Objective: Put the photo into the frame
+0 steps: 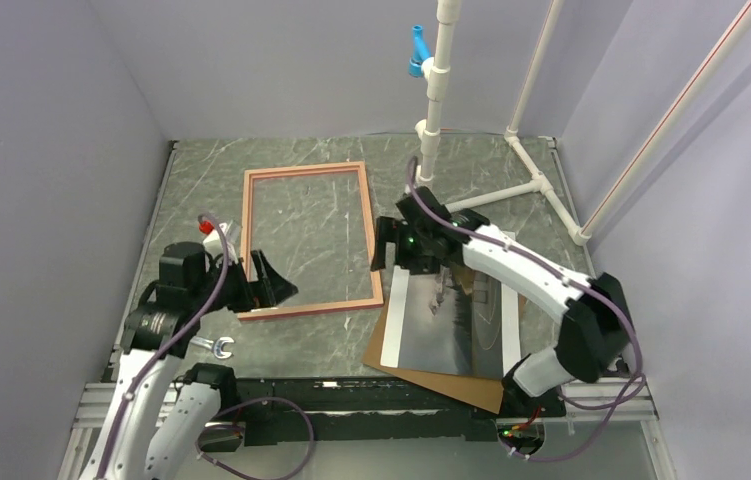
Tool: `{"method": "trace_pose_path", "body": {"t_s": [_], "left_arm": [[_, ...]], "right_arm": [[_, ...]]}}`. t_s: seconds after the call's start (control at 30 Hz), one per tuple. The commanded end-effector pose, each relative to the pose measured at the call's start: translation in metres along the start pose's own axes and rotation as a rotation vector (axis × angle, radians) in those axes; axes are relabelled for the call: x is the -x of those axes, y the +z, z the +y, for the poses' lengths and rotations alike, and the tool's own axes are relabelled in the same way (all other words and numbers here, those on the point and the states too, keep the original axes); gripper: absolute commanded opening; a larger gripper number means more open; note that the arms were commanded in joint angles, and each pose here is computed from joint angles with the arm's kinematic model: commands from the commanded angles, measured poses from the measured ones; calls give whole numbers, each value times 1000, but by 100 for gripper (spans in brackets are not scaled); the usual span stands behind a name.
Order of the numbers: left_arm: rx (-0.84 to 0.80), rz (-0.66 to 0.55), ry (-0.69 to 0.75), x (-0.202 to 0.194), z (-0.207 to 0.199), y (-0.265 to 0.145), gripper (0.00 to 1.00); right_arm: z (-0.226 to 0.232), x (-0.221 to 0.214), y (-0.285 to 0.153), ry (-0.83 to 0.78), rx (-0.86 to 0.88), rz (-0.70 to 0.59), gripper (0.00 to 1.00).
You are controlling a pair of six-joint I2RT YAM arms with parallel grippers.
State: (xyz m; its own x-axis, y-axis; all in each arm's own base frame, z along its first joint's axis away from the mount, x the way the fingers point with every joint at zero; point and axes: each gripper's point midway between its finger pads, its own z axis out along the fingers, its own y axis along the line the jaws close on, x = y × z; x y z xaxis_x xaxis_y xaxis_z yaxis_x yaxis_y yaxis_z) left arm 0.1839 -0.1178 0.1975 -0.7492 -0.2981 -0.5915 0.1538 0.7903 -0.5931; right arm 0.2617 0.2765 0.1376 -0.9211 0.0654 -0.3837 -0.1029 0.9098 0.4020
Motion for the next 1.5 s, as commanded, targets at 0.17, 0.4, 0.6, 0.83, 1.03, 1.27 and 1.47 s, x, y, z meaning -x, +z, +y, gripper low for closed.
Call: {"method": "trace_pose_path", "body": {"t_s": [0.17,0.4,0.6,0.83,1.03,1.27,1.47], "left_arm": [[-130,151,-74,-53,-28,-6,99],[-100,228,-28,-61,-32,20,99],[-44,299,71,-68,-55,47,99],[94,329,155,-74,-40,42,99],[197,310,168,-82,-9,25,99],[209,363,214,-86,-19,56,99],[124,383,258,-78,-63,104,99]], "right_arm": [[-65,-47,-42,73,-125,-37,100],[-104,-53,-52,116,-173,-53,99],[-122,-57,-55,186,-117,-36,99],[-128,-68,-56,228,-96,-39,99],[-145,-74,-55,230,-167,-51,99],[-151,-68,-58,239,-187,-67,99],[-162,-63,-56,281,-206,-68,99]]}}
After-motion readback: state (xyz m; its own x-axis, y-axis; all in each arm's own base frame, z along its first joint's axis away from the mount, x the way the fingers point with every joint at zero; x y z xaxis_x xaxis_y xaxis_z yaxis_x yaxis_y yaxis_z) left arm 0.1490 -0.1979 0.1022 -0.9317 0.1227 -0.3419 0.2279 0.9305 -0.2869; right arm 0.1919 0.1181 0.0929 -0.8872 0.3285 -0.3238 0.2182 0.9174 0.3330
